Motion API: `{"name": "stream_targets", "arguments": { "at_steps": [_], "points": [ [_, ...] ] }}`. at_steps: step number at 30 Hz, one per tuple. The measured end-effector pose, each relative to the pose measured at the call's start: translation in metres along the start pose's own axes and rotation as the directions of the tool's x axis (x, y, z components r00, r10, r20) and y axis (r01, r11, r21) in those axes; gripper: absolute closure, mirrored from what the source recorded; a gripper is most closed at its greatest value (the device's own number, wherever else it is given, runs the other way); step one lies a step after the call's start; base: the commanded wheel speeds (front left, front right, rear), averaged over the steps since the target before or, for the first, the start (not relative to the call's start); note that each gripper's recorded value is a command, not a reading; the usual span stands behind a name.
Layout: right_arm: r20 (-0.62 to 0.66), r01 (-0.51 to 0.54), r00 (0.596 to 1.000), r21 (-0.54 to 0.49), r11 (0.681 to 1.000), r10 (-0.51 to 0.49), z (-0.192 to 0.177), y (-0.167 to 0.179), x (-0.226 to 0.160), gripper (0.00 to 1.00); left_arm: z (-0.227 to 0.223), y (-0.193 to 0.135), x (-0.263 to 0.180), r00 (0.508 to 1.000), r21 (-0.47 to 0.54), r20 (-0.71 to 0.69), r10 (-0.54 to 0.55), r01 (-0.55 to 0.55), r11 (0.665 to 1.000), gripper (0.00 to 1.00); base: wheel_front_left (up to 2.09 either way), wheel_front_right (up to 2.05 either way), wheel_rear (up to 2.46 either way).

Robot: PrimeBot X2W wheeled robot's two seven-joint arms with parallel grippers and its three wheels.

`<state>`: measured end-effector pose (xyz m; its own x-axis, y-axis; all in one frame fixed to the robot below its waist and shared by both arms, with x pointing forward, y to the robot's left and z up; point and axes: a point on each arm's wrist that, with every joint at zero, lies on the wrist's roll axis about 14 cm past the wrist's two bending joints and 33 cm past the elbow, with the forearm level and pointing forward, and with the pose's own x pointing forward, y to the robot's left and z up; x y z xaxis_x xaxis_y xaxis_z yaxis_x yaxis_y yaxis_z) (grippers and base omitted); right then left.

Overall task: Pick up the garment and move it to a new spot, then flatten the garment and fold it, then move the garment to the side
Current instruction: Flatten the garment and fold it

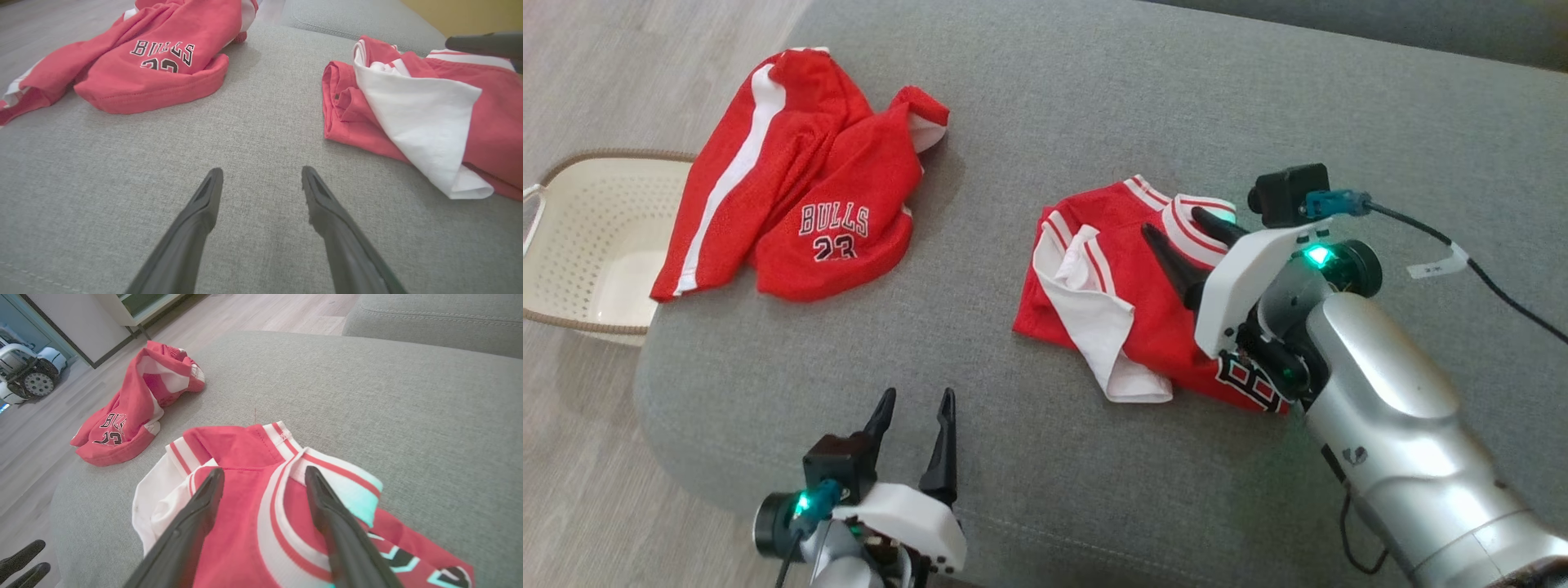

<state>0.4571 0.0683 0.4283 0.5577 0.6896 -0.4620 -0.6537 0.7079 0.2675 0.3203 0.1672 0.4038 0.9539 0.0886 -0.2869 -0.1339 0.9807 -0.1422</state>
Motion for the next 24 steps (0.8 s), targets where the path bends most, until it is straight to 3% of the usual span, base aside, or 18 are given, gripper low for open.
{"name": "stream_targets", "arguments": {
  "at_steps": [8,11,12,15,16,24],
  "points": [
    [-0.029,-0.042,0.999,-0.02,0.999,0.041,-0.001,0.009,0.003,0.0,0.002,-0.002,0.002,1.0,0.004,0.003,-0.005,0.005,1.0,0.0,0.0,0.0,0.0],
    [-0.066,-0.052,0.997,-0.026,0.998,0.05,-0.007,0.011,0.003,0.21,0.002,-0.002,0.002,1.0,-0.001,0.003,-0.005,0.005,1.0,0.0,0.0,0.0,0.0],
    [-0.08,-0.052,0.996,-0.03,0.998,0.049,-0.01,0.01,0.002,0.35,0.002,-0.001,0.002,1.0,-0.003,0.003,-0.003,0.003,1.0,0.0,0.0,0.0,0.0],
    [-0.097,-0.046,0.994,-0.038,0.998,0.042,-0.012,0.007,0.001,0.9,0.002,-0.001,0.002,1.0,-0.003,0.004,0.001,-0.001,1.0,0.0,0.0,0.0,0.0],
    [-0.096,-0.045,0.994,-0.038,0.998,0.041,-0.012,0.006,0.002,1.0,0.002,0.0,0.002,1.0,-0.004,0.003,0.003,-0.003,1.0,0.0,0.0,0.0,0.0],
    [0.028,-0.076,0.996,-0.119,0.99,0.08,0.024,0.02,0.006,1.0,0.003,0.003,0.0,1.0,-0.012,0.009,0.016,-0.016,1.0,0.0,0.0,0.0,0.0]
  ]
}}
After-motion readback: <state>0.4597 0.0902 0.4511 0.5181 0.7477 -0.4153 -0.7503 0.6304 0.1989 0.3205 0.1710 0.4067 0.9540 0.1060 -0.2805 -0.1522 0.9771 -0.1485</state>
